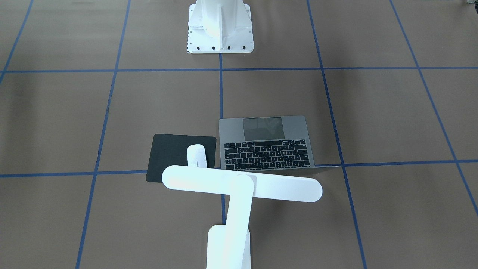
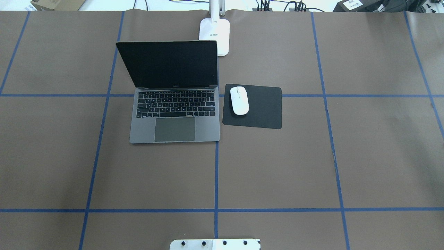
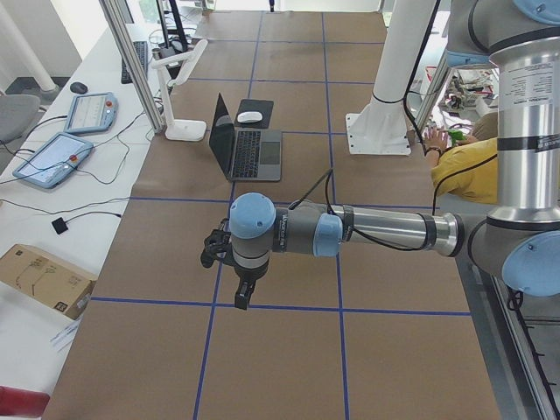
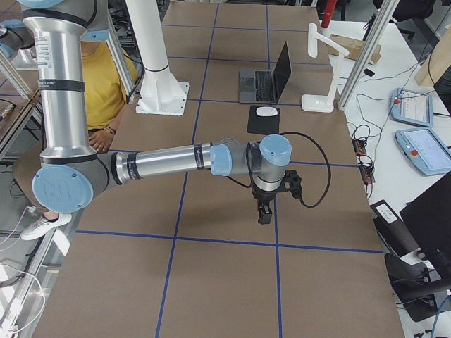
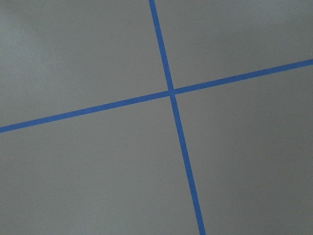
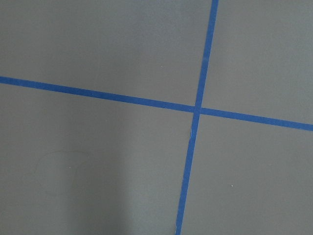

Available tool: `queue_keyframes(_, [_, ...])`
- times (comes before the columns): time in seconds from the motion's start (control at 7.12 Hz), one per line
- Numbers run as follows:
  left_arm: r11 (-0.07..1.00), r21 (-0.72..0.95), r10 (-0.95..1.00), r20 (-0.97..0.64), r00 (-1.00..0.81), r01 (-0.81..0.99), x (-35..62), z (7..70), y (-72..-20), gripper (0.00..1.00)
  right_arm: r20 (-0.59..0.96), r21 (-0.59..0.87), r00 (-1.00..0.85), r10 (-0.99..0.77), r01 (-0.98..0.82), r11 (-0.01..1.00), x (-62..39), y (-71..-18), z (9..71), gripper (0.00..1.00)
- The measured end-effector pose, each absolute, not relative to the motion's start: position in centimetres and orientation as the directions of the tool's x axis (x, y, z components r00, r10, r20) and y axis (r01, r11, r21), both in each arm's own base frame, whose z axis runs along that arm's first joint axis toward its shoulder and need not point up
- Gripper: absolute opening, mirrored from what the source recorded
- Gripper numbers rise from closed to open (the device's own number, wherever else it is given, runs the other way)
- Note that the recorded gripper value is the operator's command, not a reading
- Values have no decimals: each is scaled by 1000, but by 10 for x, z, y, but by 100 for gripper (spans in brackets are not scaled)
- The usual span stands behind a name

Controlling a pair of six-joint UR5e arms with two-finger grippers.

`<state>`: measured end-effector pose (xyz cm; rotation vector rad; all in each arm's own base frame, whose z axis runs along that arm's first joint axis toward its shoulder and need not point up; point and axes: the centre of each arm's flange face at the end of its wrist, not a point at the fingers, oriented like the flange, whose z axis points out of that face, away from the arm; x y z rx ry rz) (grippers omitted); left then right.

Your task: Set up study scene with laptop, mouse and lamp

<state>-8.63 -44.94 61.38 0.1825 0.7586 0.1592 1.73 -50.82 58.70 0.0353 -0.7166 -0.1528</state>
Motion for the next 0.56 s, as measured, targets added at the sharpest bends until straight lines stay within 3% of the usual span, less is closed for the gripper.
queue_keyframes(0.56, [972, 220, 209, -667, 715, -79, -86, 615, -449, 100, 652, 84, 742, -156, 134, 987, 14, -508, 587, 100])
